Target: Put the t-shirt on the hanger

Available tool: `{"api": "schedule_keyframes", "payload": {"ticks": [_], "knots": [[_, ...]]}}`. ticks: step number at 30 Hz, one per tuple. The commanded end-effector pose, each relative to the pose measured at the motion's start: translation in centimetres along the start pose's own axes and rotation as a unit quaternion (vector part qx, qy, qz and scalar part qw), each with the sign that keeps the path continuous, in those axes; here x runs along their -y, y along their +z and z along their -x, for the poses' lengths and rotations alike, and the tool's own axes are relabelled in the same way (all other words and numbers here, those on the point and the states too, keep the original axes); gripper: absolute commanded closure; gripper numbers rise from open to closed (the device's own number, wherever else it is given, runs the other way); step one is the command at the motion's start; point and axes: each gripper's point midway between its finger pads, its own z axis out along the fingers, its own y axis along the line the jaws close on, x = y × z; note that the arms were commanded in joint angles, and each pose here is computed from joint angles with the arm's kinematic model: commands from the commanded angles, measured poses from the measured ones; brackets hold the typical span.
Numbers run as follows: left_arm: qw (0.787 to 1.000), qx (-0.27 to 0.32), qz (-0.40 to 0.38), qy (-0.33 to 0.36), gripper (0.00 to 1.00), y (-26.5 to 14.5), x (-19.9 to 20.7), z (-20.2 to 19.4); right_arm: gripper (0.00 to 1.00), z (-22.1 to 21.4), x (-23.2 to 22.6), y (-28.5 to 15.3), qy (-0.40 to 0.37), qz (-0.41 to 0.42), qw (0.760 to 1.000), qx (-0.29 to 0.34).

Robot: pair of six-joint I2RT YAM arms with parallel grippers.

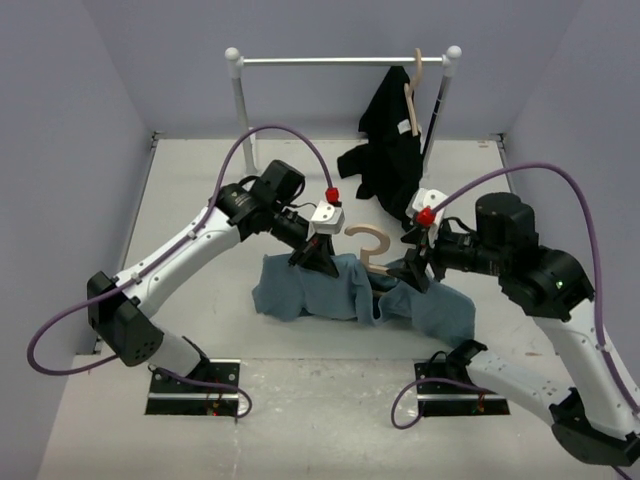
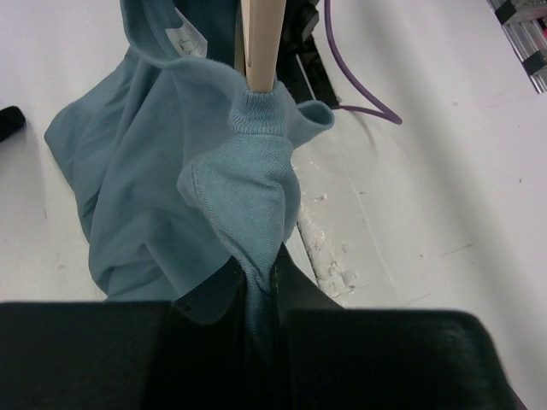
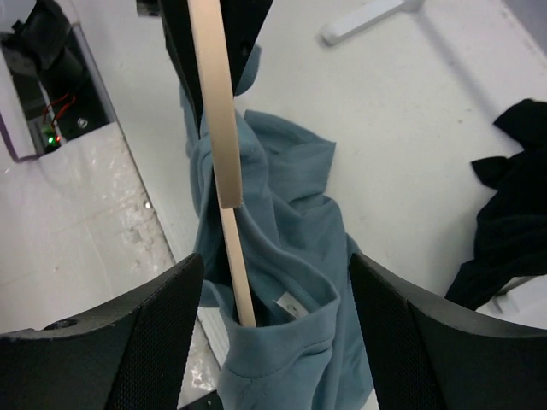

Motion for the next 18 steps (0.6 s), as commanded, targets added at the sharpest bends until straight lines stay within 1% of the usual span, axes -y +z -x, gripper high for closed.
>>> {"api": "schedule_keyframes", "payload": {"ticks": [1,4,7,8,9,10,11,14,15,16,17,18], "knots": [[0.995,0.052,-0.045,0.065,1.0,-0.9,1.9,4.0,0.29,-1.5,-2.2,-0.2,-0.014,0.056,0.998,-0.008],[0.996,0.05,-0.038,0.069,1.0,-1.1,1.8,4.3,0.31,-2.4,-2.5,-0.3,-0.007,0.057,0.998,-0.016],[0.996,0.051,-0.033,0.07,1.0,-1.4,1.7,4.6,0.38,-3.2,-3.0,-0.2,0.002,0.068,0.997,-0.024],[0.995,0.055,-0.036,0.075,1.0,-1.5,1.9,4.9,0.5,-3.6,-3.0,0.1,0.006,0.07,0.997,-0.031],[0.995,0.057,-0.036,0.078,1.0,-1.6,2.0,5.1,0.66,-3.7,-2.9,0.2,0.008,0.068,0.997,-0.033],[0.994,0.058,-0.036,0.08,1.0,-1.7,2.0,5.3,0.85,-3.7,-2.7,0.3,0.009,0.063,0.997,-0.033],[0.994,0.06,-0.035,0.08,1.0,-1.7,2.0,5.5,1.0,-3.6,-2.5,0.4,0.01,0.06,0.998,-0.033],[0.996,0.062,-0.01,0.069,0.99,-2.0,1.4,6.1,1.0,-2.4,-1.4,0.7,0.015,0.027,0.999,-0.008],[0.996,0.06,0.018,0.069,0.92,-2.3,1.0,6.5,1.0,-2.0,-0.6,0.5,0.014,0.002,1.0,0.004],[0.994,0.07,0.051,0.063,0.8,-2.7,0.5,7.2,1.0,-1.3,0.1,0.6,0.022,-0.021,0.999,0.027],[0.99,0.083,0.061,0.092,0.64,-2.8,-0.1,8.2,1.0,-0.5,0.3,0.7,0.026,-0.024,0.998,0.044],[0.985,0.102,0.111,0.09,0.4,-3.8,-0.5,9.2,1.0,-0.1,0.6,0.8,0.035,-0.036,0.997,0.063]]}}
